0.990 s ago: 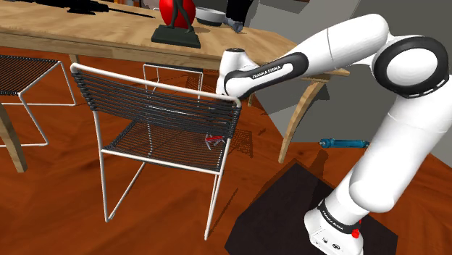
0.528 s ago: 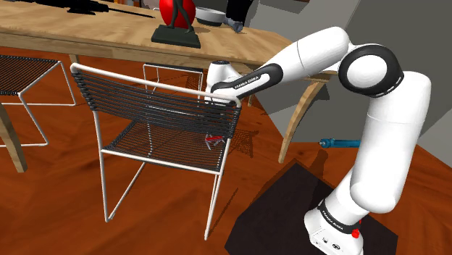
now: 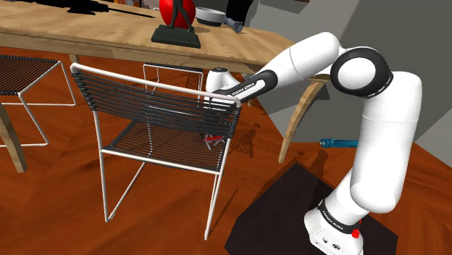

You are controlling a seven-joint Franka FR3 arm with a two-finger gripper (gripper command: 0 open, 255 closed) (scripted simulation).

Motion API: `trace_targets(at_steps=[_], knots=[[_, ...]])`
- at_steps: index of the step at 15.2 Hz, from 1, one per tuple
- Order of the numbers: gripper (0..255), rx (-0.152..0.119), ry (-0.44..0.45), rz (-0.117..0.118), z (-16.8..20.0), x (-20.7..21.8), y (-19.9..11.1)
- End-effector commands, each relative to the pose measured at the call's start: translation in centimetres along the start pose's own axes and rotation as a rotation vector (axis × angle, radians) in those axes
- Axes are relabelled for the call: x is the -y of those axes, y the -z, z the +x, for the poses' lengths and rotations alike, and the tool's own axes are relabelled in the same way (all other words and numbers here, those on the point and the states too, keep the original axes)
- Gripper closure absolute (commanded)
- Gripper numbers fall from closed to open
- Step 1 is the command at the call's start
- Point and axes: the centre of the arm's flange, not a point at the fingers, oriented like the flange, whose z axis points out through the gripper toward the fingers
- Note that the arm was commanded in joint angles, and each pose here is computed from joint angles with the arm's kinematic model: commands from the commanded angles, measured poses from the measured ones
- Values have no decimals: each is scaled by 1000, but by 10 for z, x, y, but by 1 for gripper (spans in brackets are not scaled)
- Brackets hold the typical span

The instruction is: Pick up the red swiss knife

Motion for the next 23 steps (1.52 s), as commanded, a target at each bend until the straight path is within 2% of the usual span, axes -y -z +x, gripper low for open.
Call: trace_targets(at_steps=[1, 9, 23], knots=[[255, 0, 0, 0, 0, 0, -1], [255, 0, 0, 0, 0, 0, 0], [255, 0, 0, 0, -1, 0, 74]])
